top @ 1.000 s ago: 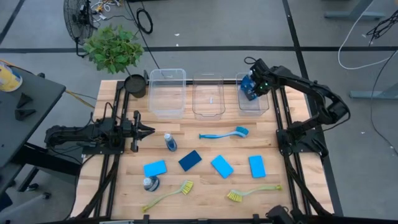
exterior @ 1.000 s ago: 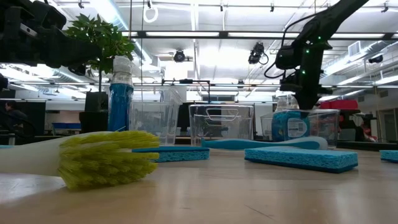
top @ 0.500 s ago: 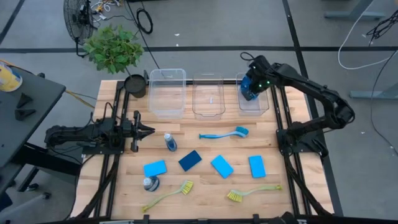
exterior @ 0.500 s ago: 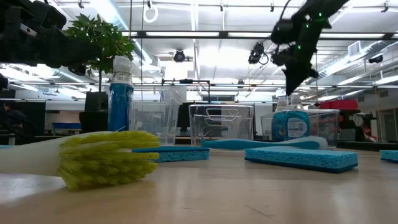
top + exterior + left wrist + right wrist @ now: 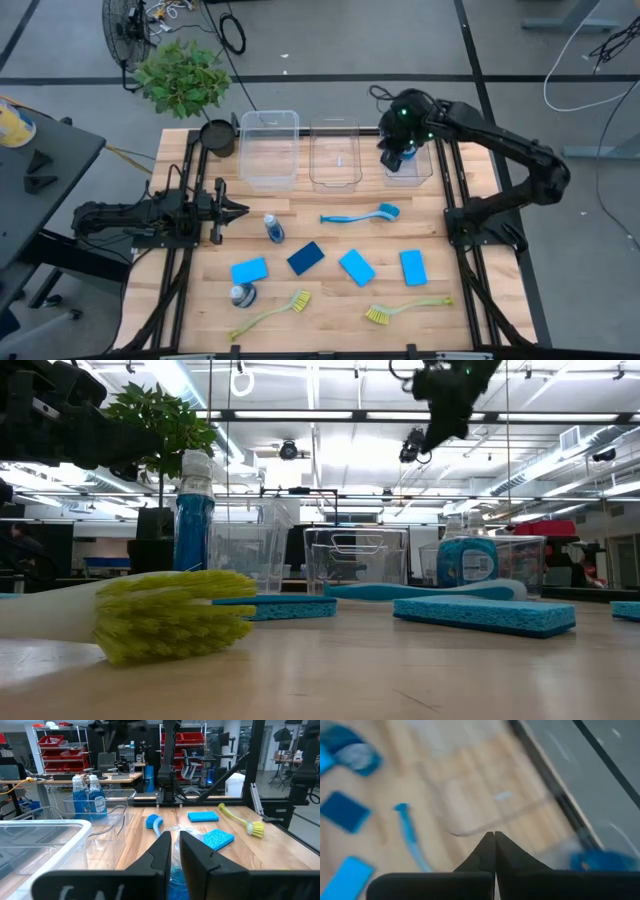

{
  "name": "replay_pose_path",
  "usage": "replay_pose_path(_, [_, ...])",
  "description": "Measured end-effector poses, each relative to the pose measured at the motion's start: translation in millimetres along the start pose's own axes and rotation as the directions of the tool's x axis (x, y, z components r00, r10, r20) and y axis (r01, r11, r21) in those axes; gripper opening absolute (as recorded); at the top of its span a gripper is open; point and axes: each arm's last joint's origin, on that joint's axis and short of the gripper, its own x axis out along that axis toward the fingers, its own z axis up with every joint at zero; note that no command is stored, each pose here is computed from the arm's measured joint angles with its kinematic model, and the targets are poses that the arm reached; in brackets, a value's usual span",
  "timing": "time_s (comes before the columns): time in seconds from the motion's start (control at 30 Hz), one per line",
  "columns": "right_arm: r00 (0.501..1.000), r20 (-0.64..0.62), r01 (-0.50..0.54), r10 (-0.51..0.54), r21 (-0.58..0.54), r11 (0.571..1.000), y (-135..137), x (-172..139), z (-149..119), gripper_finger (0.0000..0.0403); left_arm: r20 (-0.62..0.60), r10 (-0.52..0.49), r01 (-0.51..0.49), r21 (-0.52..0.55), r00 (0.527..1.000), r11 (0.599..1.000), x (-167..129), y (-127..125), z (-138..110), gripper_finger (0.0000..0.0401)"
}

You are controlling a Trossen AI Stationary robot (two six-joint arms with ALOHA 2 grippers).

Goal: Pick & Place Kitchen Sink Supplies
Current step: Put the blue detergent into the right transparent bin

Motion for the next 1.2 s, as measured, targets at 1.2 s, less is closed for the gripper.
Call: replay_pose_path(1.2, [0.878, 0.272, -0.26, 0.394, -0.421, 0.869, 195, 73, 32, 0.0047, 0.0, 0.0, 0.0, 0.0, 1.0, 1.0, 0, 0, 0, 0.0044])
